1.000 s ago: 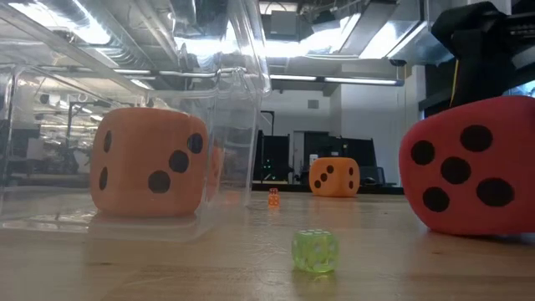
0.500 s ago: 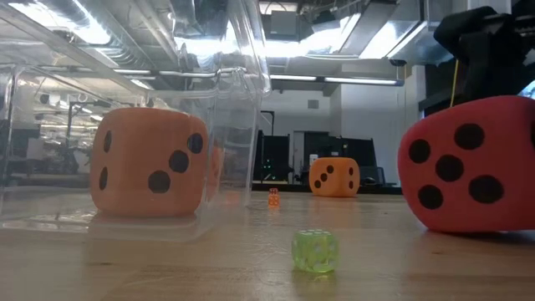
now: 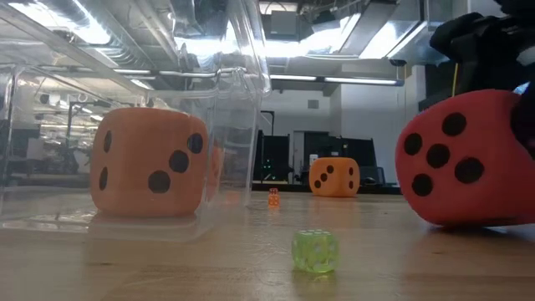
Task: Pick & Place Dice
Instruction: Put the large red die in the bin
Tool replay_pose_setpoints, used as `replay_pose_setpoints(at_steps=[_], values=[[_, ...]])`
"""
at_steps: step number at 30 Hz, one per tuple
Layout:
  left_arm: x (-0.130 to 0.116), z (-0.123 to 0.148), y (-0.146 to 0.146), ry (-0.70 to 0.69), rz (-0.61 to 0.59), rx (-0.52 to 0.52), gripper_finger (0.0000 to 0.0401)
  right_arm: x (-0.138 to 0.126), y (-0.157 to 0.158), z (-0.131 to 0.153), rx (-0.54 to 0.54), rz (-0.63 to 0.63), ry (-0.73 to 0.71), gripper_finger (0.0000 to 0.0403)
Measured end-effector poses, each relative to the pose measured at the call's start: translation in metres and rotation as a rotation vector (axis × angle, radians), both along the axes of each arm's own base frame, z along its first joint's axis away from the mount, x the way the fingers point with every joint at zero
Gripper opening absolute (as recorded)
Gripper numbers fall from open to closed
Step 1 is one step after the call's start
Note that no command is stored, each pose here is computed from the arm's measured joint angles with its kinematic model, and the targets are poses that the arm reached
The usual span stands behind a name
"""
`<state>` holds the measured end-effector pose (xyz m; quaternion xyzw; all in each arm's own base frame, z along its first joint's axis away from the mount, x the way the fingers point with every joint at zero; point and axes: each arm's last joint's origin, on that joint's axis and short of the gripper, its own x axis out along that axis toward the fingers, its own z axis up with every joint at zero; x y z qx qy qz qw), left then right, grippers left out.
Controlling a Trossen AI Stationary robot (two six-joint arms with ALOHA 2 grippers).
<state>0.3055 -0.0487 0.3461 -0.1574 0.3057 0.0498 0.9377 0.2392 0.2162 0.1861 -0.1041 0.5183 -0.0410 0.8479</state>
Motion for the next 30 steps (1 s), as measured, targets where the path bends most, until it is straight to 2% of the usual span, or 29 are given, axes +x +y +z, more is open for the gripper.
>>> replay_pose_setpoints(at_steps=[6,13,16,20,24,30], values=[[0.0,0.0,0.0,0.0,0.0,0.0,0.0182,-0.005,-0.008,0.017,0.122,-0.117,0.005,0.0171],[0.001,0.002,-0.004,-0.024,-0.044,0.05,0.0182,-0.016,-0.02,0.058,0.27,-0.254,-0.15,0.0163],[0.002,0.006,-0.011,-0.082,-0.085,0.125,0.0182,-0.024,-0.03,0.081,0.344,-0.313,-0.232,0.0162],[0.006,0.02,-0.029,-0.246,-0.203,0.273,0.0182,-0.037,-0.046,0.111,0.445,-0.38,-0.342,0.0161],[0.006,0.033,-0.046,-0.399,-0.245,0.436,0.0195,-0.052,-0.063,0.136,0.521,-0.421,-0.448,0.0159],[0.007,0.05,-0.053,-0.562,-0.219,0.508,0.0247,-0.068,-0.081,0.17,0.673,-0.439,-0.621,0.0158]])
